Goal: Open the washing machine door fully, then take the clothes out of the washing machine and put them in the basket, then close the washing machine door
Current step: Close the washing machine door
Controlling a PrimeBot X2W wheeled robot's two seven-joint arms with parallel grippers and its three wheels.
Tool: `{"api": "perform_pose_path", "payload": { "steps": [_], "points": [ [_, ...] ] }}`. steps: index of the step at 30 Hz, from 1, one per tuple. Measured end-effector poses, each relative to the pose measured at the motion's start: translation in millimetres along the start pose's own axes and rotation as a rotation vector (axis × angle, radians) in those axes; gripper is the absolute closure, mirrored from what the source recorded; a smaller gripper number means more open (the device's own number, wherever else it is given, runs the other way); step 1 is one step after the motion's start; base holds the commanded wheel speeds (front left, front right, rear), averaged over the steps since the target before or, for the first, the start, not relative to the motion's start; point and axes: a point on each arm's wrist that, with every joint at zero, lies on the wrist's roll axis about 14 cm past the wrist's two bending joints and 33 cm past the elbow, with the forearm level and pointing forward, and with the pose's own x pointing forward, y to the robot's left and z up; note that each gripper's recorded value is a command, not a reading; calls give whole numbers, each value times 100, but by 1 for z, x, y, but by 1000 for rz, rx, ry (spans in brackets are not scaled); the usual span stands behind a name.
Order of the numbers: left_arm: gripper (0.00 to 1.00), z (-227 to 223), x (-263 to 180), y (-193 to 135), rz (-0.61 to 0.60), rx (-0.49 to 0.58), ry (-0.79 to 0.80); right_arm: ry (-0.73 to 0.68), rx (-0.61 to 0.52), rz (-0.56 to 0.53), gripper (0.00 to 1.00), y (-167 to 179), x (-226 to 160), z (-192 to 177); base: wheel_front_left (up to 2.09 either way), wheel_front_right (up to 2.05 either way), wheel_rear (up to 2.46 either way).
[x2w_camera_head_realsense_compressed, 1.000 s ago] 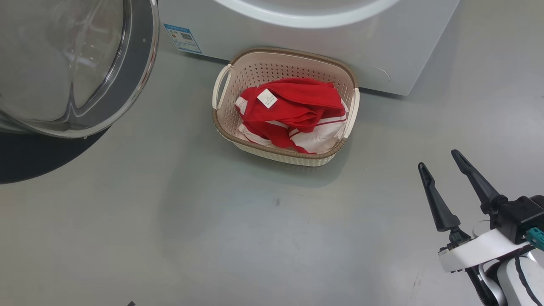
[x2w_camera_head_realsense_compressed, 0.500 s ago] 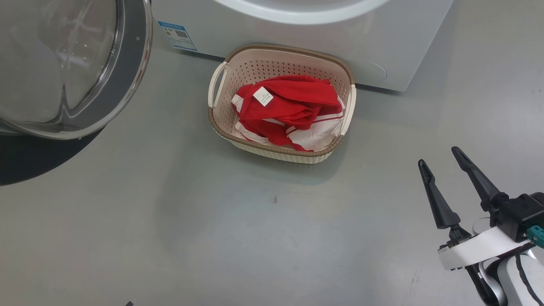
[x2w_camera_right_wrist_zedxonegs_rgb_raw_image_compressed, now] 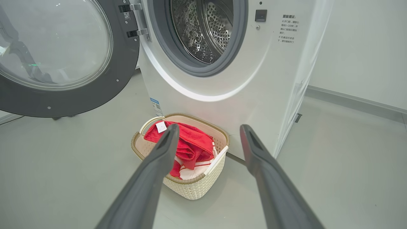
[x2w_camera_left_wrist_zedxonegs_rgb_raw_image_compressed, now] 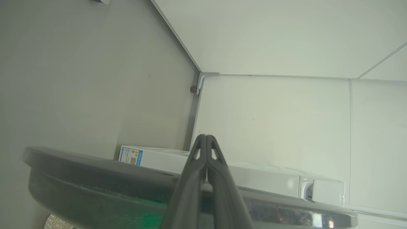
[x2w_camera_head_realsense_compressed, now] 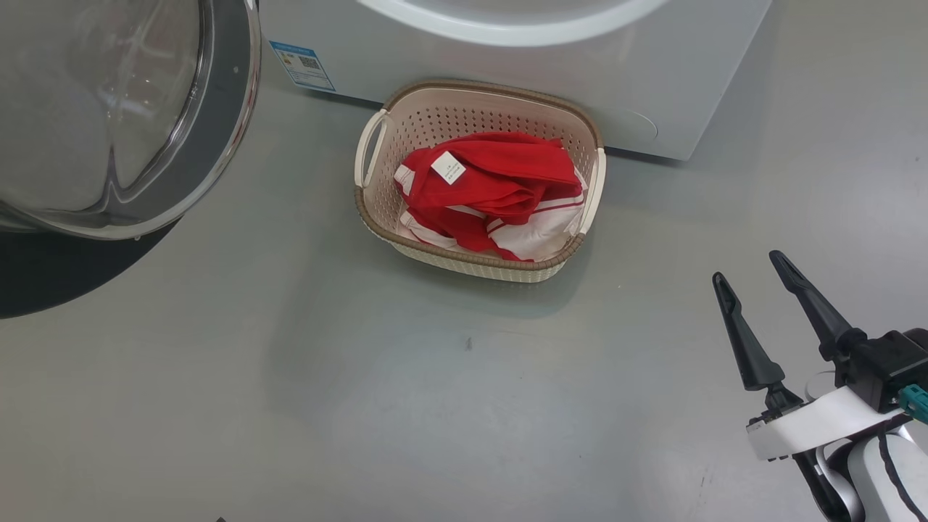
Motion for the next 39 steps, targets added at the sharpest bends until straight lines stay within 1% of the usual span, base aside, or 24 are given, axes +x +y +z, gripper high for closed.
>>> {"api": "perform_pose_path", "payload": {
  "steps": [5,9,11,18,26,33,39],
  "points": [
    [100,-3,-1,0,13,16,38,0,-2,-1,0,0,0,1,0,0,0],
    [100,-10,-3,2,33,62,79,2,-4,0,0,1,-1,1,0,0,0],
    [100,-12,-5,2,38,69,98,-1,-3,3,0,4,0,2,0,0,0],
    [100,-30,-11,-5,28,110,200,-12,-4,14,0,11,0,7,0,0,0],
    [100,-56,-20,-9,0,110,321,-26,-4,22,0,20,-1,13,0,0,0],
    [100,-74,-32,-4,-23,101,404,-38,-6,27,0,26,-3,19,0,0,0],
    [100,-103,-45,1,-49,86,505,-46,-1,36,0,33,-2,22,0,0,0]
  ]
}}
